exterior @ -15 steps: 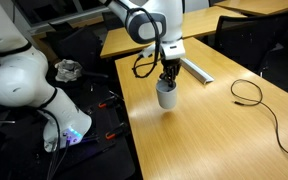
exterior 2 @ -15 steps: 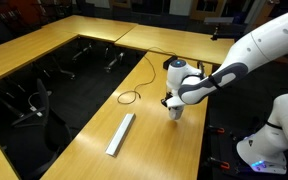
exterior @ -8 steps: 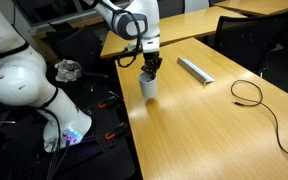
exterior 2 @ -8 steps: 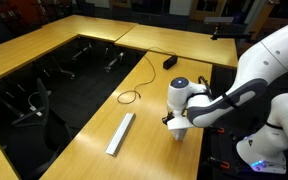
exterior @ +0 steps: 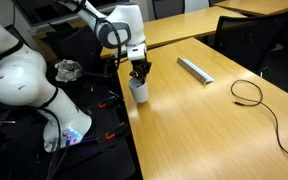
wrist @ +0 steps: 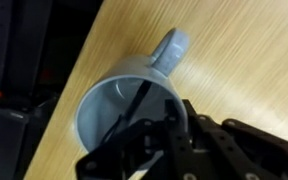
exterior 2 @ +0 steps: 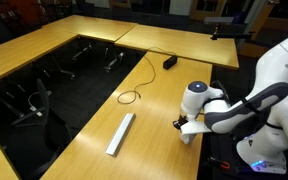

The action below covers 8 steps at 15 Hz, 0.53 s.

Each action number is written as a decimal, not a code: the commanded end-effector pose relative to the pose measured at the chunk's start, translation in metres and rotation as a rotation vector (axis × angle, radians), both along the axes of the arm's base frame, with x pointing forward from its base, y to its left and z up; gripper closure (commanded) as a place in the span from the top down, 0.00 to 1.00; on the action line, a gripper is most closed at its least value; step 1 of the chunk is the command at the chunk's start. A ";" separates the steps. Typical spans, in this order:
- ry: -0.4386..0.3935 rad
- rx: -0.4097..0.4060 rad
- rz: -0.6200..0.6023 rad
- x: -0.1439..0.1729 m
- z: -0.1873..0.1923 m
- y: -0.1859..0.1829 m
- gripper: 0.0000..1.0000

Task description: Move the mug to the left and then forward

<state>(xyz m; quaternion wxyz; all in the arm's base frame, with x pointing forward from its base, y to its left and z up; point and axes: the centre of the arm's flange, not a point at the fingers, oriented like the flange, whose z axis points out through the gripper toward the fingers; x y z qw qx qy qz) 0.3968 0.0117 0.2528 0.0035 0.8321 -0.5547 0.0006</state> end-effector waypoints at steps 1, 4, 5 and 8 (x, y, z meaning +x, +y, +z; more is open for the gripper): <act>-0.071 0.038 0.035 -0.026 0.009 -0.009 0.03; -0.084 0.021 0.053 -0.022 0.004 -0.016 0.03; -0.084 0.021 0.039 -0.019 0.003 -0.019 0.03; -0.081 0.018 0.014 -0.011 0.000 -0.024 0.03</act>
